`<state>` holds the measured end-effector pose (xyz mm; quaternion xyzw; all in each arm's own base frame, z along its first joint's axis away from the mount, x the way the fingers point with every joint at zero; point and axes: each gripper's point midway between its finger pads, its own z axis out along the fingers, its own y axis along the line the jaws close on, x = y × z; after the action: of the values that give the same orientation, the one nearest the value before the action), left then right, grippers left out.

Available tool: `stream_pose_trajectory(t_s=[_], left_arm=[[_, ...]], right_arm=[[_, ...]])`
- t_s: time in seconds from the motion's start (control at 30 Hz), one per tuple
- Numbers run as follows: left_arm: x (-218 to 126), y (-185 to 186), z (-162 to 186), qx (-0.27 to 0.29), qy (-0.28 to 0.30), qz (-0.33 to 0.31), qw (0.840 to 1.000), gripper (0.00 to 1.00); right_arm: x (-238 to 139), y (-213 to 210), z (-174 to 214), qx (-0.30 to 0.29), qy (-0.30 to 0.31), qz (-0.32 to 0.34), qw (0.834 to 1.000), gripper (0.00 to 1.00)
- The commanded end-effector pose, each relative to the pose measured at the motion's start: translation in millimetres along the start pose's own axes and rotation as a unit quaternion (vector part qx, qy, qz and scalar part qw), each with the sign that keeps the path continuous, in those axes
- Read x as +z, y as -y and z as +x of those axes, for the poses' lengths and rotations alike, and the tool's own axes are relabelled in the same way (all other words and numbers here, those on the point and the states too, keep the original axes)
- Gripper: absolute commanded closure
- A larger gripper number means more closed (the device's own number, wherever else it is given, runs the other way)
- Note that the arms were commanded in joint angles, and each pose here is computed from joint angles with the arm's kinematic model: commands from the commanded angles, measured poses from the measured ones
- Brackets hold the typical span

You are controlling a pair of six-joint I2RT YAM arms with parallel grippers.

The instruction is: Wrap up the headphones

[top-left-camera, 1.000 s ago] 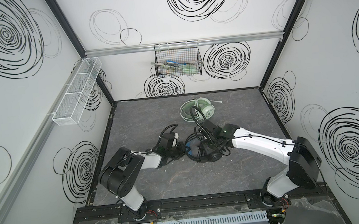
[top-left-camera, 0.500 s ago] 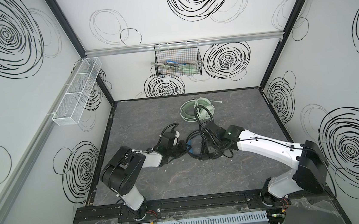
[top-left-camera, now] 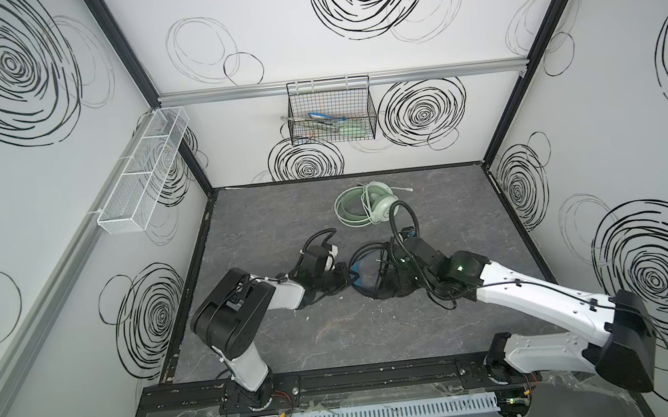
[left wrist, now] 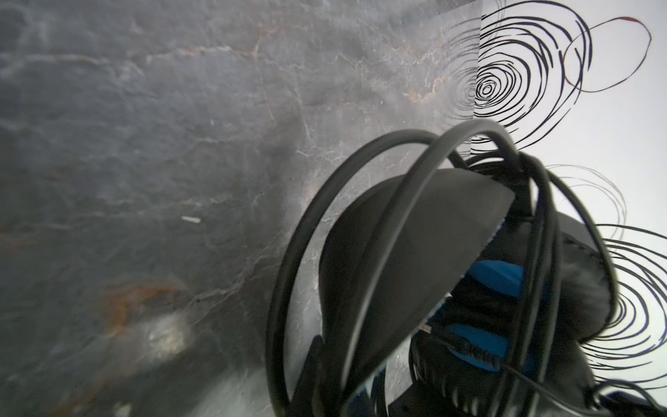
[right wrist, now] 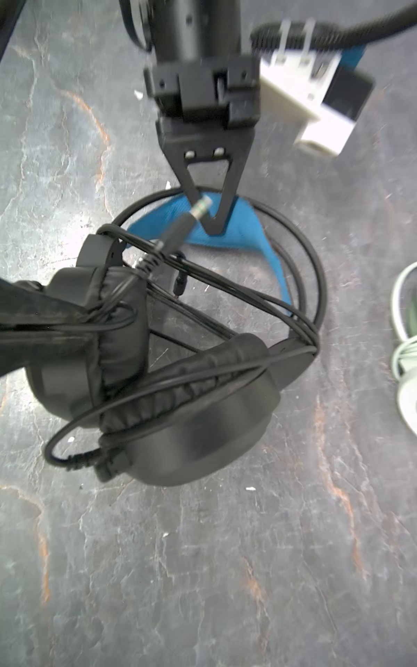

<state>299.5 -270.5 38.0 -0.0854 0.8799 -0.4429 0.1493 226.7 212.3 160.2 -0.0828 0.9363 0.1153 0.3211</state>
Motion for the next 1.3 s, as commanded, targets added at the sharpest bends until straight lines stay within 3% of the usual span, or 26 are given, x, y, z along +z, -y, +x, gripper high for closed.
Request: stream_pose_trajectory(t_s=[0.0, 0.1, 0.3, 0.53, 0.77, 0.87, 1.27], left_arm=[[1, -42, 15, 0.019, -0.021, -0.068, 0.997, 1.0], [1, -41, 16, 0.021, -0.022, -0.068, 0.997, 1.0], [4, -34, 17, 0.036, -0.025, -0.071, 0.997, 1.0], [4, -24, 18, 0.036, -0.023, -0.064, 0.997, 1.0], [0, -12, 11, 0.034, -0.01, -0.053, 0.998, 1.0], [0, -8, 8, 0.032, -0.004, -0.05, 0.998, 1.0], [1, 20, -1, 0.021, 0.006, -0.019, 1.0, 1.0]], right_arm=[[-32, 25, -44, 0.034, 0.132, 0.024, 0.99, 1.0], [-33, 30, -38, 0.049, 0.159, 0.002, 0.986, 1.0], [-10, 44, -28, 0.034, 0.098, 0.067, 0.992, 1.0], [0, 22, -43, 0.007, 0.091, 0.046, 0.995, 1.0], [-15, -23, -56, 0.004, 0.114, -0.083, 0.99, 1.0], [-15, -34, -54, 0.0, 0.109, -0.107, 0.988, 1.0], [21, -28, -37, -0.032, 0.048, -0.036, 0.998, 1.0]])
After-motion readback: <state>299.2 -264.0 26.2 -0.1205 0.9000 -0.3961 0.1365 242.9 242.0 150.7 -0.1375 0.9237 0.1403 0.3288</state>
